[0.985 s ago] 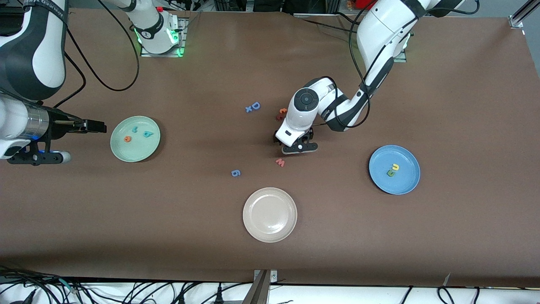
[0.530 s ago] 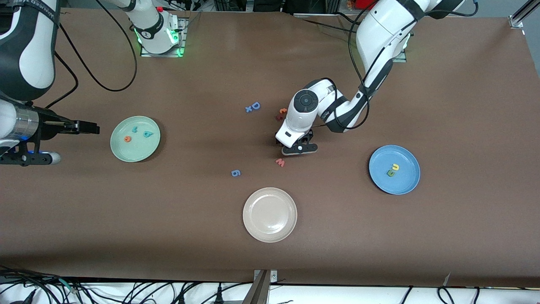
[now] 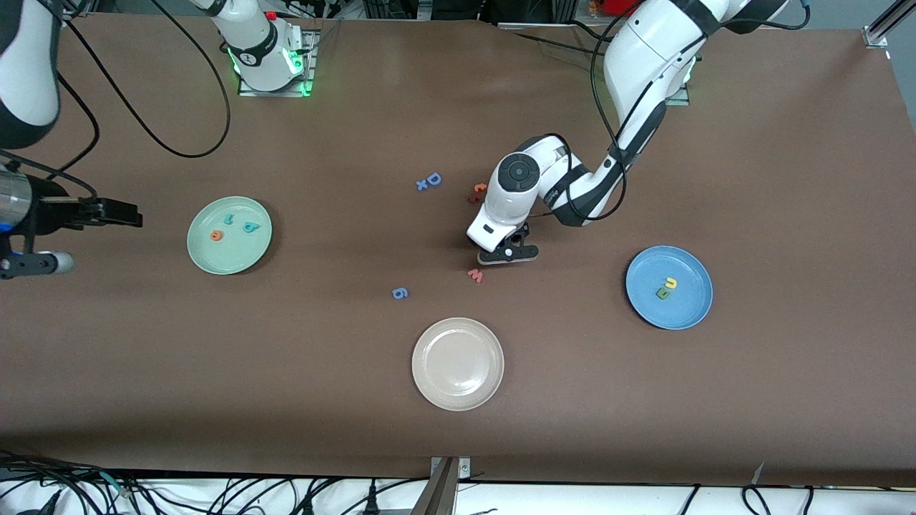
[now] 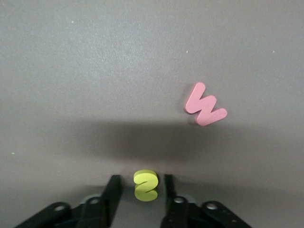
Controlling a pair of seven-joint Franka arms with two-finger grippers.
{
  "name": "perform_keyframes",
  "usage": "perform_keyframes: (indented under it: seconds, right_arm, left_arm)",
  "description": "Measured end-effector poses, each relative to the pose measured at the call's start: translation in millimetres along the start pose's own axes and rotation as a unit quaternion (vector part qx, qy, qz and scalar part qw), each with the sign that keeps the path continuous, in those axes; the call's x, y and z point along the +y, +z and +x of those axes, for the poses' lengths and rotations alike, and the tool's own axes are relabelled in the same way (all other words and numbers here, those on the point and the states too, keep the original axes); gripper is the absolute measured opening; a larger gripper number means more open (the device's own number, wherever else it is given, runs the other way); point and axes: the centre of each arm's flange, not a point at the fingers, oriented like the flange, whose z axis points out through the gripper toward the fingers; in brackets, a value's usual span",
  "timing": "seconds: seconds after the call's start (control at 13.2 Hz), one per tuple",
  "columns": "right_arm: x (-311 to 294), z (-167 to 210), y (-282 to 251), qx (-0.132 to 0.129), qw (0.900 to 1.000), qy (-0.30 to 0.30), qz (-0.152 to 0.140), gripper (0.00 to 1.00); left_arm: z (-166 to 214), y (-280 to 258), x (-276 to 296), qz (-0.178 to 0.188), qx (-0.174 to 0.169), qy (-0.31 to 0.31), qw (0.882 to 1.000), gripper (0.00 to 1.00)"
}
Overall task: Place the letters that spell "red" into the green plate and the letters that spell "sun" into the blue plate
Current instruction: 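Grasp the yellow z with the left gripper while the right gripper retracts, then carry the yellow z onto the blue plate and open the left gripper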
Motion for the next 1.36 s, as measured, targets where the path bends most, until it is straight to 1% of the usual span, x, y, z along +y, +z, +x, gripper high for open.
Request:
perform_keyframes:
  seconds: [0.08,0.15,0.23,0.61,0.76,0.83,0.98,1.21,1.36]
  right_arm:
    - [2.0,-2.6,-3.1,0.009,1.0,0.001,0.0,1.0]
    - [1.8,-5.2,-2.4,0.019,1.0,0.0,0.0,1.0]
    - [1.0,-7.5,0.2,0.025,1.0,0.0,0.0,1.0]
    - [-7.5,-11.5,3.0,0.035,0.999,0.0,0.001,1.0]
    - [-8.6,-11.2,2.7,0.036,0.999,0.006,0.001,1.0]
    - [-8.6,-11.3,2.4,0.037,0.999,0.01,0.001,1.0]
    - [-8.5,-11.7,0.8,0.04,0.999,0.014,0.001,1.0]
    - [-8.4,-15.9,-9.2,0.051,0.999,0.018,0.001,1.0]
    - [-8.1,-19.7,-15.4,0.057,0.998,0.018,0.002,1.0]
  left_arm:
    - [0.1,0.2,0.4,0.0,0.0,0.0,1.0,0.41]
    - [0.3,-0.4,0.9,-0.001,0.001,0.0,1.0,0.35]
    - [0.1,-0.8,1.7,-0.001,0.001,0.001,1.0,0.23]
    - [-0.9,-0.8,3.5,-0.002,0.001,0.002,1.0,0.22]
    - [4.2,-1.8,0.5,0.0,0.003,0.0,1.0,0.22]
    - [11.3,-4.3,-4.5,0.006,0.002,0.001,1.0,0.22]
    - [29.6,-19.6,-19.8,0.03,-0.006,0.013,0.999,0.22]
    - [57.9,-62.4,-51.8,0.063,-0.014,0.045,0.997,0.22]
    - [79.3,-83.4,-84.9,0.077,-0.03,0.073,0.994,0.22]
